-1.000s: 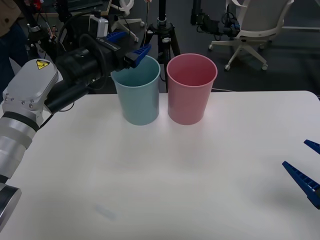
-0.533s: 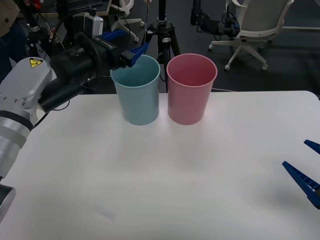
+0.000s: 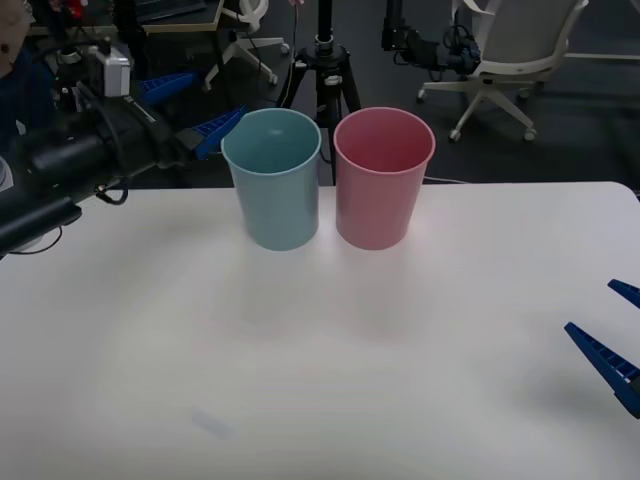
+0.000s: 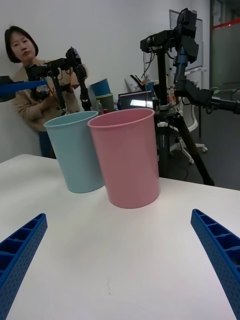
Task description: Grasp the object on the table and drop it into the matching bin: aluminum can to the light blue bin, PET bottle to the pink bin.
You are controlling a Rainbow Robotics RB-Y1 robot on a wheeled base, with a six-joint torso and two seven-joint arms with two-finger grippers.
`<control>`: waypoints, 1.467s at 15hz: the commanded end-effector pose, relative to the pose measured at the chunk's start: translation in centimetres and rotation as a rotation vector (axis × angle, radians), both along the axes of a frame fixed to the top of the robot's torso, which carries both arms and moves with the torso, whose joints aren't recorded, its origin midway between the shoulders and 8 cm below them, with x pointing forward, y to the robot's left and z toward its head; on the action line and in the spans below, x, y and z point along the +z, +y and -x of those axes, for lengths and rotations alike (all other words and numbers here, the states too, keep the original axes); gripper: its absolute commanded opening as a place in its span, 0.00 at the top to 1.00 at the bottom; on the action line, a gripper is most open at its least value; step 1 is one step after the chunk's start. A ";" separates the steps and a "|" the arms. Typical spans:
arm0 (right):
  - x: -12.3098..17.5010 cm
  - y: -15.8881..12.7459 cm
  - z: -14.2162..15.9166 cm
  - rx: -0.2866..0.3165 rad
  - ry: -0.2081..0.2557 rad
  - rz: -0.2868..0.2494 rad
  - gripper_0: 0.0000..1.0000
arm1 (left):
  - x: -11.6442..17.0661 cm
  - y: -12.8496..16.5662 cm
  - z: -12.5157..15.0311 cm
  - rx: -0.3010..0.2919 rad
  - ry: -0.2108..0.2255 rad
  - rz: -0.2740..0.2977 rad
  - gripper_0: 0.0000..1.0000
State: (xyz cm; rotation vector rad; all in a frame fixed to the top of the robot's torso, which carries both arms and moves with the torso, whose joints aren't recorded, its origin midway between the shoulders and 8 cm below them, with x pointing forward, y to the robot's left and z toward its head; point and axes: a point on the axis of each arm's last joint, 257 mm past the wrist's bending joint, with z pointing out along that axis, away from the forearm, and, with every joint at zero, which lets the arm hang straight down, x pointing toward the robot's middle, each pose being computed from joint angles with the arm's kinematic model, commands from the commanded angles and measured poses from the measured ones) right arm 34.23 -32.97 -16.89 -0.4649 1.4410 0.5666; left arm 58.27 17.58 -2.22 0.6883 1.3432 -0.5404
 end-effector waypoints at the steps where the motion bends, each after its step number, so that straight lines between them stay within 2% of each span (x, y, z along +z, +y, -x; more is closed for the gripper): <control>1: 0.0 0.0 0.0 0.000 0.000 0.000 0.00 | -0.4 1.7 3.8 -0.010 0.000 0.013 0.00; 4: 0.0 0.0 0.0 0.000 0.000 0.000 0.00 | -1.4 3.3 7.5 -0.014 0.012 0.032 0.00; 10: 0.0 0.0 0.0 0.000 0.000 0.000 0.00 | -5.8 5.9 14.8 -0.022 0.091 0.091 0.00; 15: 0.0 0.0 0.0 0.000 0.000 0.000 0.00 | -10.9 8.7 18.5 0.047 0.127 0.052 0.00; 19: 0.0 0.0 0.0 0.000 0.000 0.000 0.00 | -14.1 10.3 21.6 0.069 0.168 0.019 0.00; 22: 0.0 0.0 0.0 0.000 0.000 0.000 0.00 | -15.2 12.0 24.0 0.098 0.203 0.039 0.00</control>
